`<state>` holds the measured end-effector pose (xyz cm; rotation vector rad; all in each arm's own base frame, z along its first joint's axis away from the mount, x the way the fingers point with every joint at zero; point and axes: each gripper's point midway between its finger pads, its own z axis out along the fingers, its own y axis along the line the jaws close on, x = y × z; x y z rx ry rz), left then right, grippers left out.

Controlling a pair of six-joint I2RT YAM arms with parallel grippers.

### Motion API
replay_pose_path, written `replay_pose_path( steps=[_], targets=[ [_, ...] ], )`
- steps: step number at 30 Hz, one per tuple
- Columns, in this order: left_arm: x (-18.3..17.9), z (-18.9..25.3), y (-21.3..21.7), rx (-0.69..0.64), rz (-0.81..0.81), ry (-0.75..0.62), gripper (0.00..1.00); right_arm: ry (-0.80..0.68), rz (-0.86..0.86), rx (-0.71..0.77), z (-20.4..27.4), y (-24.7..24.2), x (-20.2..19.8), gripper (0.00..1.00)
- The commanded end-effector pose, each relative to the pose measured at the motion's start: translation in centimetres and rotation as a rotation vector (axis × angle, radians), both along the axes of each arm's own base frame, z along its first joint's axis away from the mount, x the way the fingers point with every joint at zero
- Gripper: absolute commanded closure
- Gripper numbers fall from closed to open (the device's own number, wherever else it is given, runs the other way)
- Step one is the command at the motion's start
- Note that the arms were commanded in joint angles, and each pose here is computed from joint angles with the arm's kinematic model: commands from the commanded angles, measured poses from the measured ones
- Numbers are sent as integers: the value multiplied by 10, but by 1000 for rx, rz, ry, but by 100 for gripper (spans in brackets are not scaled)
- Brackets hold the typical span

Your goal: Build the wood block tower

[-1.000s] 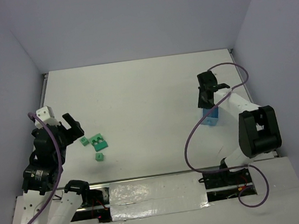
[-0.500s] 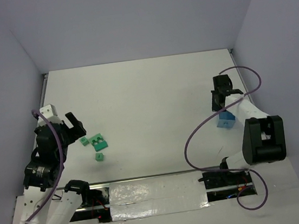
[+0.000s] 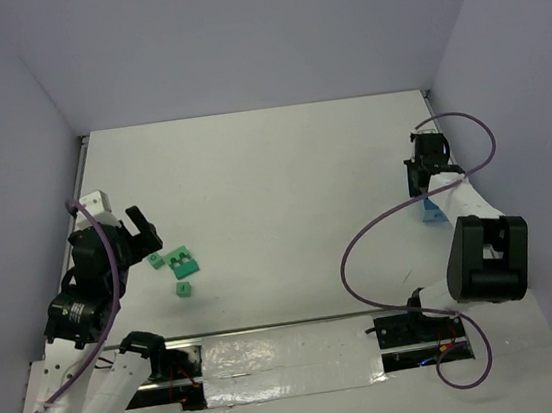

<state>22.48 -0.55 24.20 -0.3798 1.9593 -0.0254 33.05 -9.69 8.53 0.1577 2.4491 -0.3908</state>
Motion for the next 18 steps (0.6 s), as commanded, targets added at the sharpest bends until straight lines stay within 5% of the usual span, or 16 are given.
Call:
replay_pose_path(
  steps=[1, 9, 16, 17, 18],
  targets=[
    [1, 14, 2, 3, 8, -49, 1, -66, 17, 7, 16, -5, 26, 100],
    [2, 13, 4, 9, 24, -37, 0, -44, 5, 25, 7, -7, 31, 83],
    [-3, 19, 5, 2, 23, -69, 0, -41, 23, 1, 8, -6, 30, 80],
    [-4, 19, 4, 0, 20, -72, 0, -38, 11, -16, 9, -9, 29, 78],
    [-4, 20, 4, 0, 16, -76, 0, -33, 4, -22, 10, -9, 27, 63]
  ],
)
